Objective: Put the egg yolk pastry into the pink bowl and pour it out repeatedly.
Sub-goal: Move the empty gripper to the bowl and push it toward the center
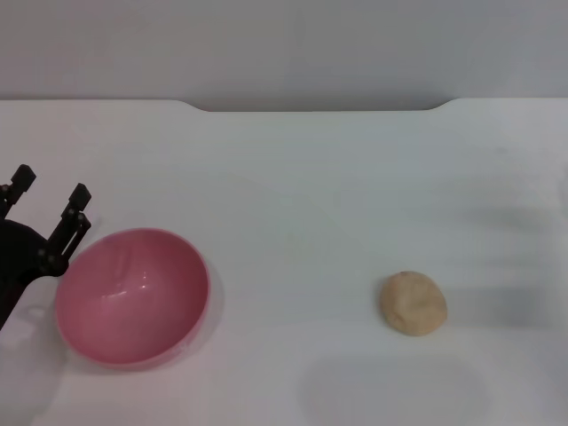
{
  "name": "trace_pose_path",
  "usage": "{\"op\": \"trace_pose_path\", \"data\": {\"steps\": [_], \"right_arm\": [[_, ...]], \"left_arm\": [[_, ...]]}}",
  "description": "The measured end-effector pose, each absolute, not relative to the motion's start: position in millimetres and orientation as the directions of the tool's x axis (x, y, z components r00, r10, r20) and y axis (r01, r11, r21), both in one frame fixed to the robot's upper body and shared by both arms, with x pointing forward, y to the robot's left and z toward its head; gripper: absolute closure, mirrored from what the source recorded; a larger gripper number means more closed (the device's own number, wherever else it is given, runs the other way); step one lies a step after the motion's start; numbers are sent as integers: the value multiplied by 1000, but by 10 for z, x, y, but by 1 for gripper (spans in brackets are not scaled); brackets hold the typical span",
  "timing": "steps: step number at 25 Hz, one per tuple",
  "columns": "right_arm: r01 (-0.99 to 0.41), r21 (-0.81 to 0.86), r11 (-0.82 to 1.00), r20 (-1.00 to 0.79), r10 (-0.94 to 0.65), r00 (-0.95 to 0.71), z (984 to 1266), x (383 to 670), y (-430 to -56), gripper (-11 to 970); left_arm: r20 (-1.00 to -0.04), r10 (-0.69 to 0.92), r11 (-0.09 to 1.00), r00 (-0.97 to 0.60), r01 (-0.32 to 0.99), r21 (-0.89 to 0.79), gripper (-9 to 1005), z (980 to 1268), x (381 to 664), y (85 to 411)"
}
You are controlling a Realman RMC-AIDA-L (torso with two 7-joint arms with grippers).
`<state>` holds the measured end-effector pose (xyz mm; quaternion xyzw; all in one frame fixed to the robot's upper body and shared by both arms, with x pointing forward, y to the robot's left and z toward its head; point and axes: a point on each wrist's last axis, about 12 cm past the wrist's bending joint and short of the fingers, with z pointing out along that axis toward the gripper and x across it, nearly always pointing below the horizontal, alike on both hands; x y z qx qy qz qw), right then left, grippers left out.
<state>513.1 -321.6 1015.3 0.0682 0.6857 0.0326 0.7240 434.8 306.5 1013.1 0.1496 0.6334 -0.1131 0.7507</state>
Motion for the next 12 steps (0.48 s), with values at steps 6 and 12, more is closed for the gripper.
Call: {"op": "trace_pose_path", "data": {"steps": [6, 12], "right_arm": [[47, 145, 988, -988, 142, 57, 10152, 5131, -3217, 476], [43, 145, 988, -988, 143, 56, 10151, 5131, -3214, 480]], "left_arm": [[-984, 20, 928, 176, 363, 84, 338, 10140, 4372, 3057], [-984, 24, 928, 176, 363, 87, 338, 10138, 4376, 3054]]}}
